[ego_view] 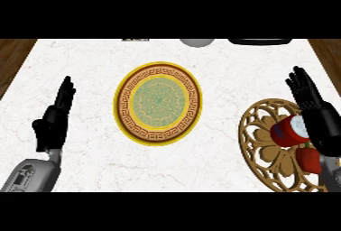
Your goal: Pick the can from the placemat and place it in the plate
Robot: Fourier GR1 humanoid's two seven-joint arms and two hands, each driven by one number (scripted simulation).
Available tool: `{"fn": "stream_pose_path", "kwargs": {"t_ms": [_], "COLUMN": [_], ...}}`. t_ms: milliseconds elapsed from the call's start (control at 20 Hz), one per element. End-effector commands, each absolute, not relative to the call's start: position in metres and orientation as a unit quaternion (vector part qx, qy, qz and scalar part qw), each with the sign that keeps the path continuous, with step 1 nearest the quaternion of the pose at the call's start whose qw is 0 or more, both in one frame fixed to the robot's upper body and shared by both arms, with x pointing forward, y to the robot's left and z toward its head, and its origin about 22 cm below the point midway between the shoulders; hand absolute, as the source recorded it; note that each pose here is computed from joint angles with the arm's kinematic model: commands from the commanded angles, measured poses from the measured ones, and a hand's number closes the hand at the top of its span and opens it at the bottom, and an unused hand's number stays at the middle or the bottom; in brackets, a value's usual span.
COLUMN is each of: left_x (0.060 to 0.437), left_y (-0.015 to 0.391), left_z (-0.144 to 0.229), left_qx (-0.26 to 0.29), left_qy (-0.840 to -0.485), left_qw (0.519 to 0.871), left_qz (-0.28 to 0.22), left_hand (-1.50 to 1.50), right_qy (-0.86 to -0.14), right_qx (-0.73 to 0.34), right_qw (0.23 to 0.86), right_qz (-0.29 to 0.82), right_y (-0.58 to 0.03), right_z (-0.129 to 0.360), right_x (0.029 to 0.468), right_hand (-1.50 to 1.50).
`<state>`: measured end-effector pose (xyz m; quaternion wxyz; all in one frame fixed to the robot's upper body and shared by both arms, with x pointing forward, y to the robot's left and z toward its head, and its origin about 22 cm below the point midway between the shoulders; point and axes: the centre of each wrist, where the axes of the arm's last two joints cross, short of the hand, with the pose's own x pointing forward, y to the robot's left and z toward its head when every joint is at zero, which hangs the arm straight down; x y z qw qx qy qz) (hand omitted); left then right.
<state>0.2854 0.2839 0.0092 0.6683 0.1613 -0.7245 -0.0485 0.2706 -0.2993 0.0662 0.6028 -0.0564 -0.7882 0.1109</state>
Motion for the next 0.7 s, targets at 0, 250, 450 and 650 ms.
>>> {"fn": "stream_pose_path", "kwargs": {"t_ms": [0,250,450,650], "left_x": [0.288,0.288,0.281,0.278], "left_y": [0.287,0.287,0.287,0.282], "left_z": [0.005,0.022,0.003,0.005], "left_qx": [0.149,0.115,0.093,0.077], "left_qy": [-0.710,-0.681,-0.652,-0.649], "left_qw": [0.687,0.722,0.752,0.756], "left_qz": [-0.050,-0.045,-0.031,-0.043], "left_hand": [0.00,0.00,0.00,0.00], "right_qy": [-0.783,-0.788,-0.809,-0.808], "right_qx": [-0.026,0.098,-0.137,-0.064], "right_qw": [0.612,0.600,0.571,0.581], "right_qz": [0.105,0.098,0.019,0.072], "right_y": [-0.325,-0.412,-0.448,-0.473], "right_z": [0.059,0.095,0.062,0.001], "right_x": [0.287,0.286,0.261,0.232], "right_hand": [1.50,1.50,-1.50,-1.50]}}
